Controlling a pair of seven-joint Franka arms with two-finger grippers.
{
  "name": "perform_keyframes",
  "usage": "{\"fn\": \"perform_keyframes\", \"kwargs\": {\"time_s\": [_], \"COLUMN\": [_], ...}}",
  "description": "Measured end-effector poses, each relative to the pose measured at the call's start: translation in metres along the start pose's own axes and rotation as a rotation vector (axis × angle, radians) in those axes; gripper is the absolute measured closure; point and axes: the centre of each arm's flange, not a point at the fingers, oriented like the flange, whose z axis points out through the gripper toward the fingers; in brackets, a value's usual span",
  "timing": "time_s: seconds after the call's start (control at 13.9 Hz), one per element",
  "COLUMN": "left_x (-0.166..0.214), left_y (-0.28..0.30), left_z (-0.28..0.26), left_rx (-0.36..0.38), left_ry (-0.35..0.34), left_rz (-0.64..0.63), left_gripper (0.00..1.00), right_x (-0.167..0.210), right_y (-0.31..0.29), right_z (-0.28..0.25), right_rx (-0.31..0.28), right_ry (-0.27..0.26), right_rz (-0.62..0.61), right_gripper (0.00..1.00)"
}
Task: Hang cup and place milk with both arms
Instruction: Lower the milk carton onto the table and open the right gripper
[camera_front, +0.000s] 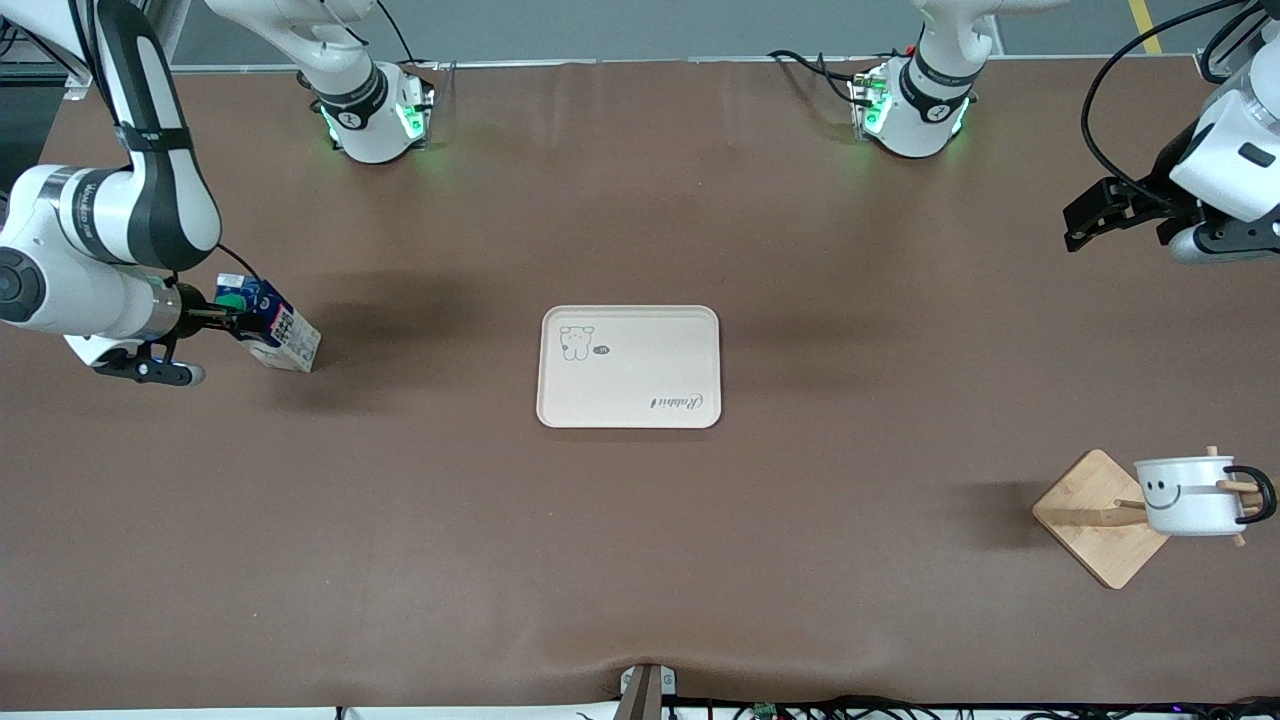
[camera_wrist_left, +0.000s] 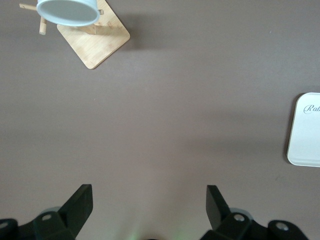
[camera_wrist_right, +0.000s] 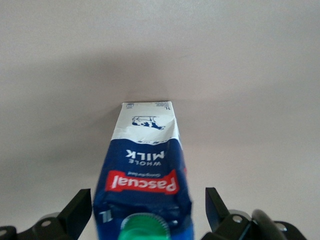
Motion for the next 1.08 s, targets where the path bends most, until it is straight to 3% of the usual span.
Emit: {"fn": "perform_keyframes", "kwargs": {"time_s": [0.43, 0.72, 0.93, 1.08], "left_x": [0.000, -0.001, -0.001, -0.001], "left_y": [0.000, 0.000, 0.000, 0.000], "left_z": [-0.001, -0.001, -0.001, -0.001], "left_rx": [0.000, 0.000, 0.000, 0.000], "left_ry": [0.002, 0.003, 0.003, 0.003], "left_rz": [0.000, 0.000, 0.000, 0.000], "left_gripper": [0.00, 0.00, 0.00, 0.00], "right_x": [0.005, 0.021, 0.038, 0.039], "right_y": [0.001, 0.005, 0.002, 0.000], "right_z": [-0.013, -0.062, -0.114, -0.147], "right_rx": [0.001, 0.001, 0.080, 0.117], "right_ry": [0.028, 0.128, 0.226, 0.226], "right_rz": [0.001, -0.043, -0.055, -0.057], "right_gripper": [0.00, 0.00, 0.00, 0.00]}}
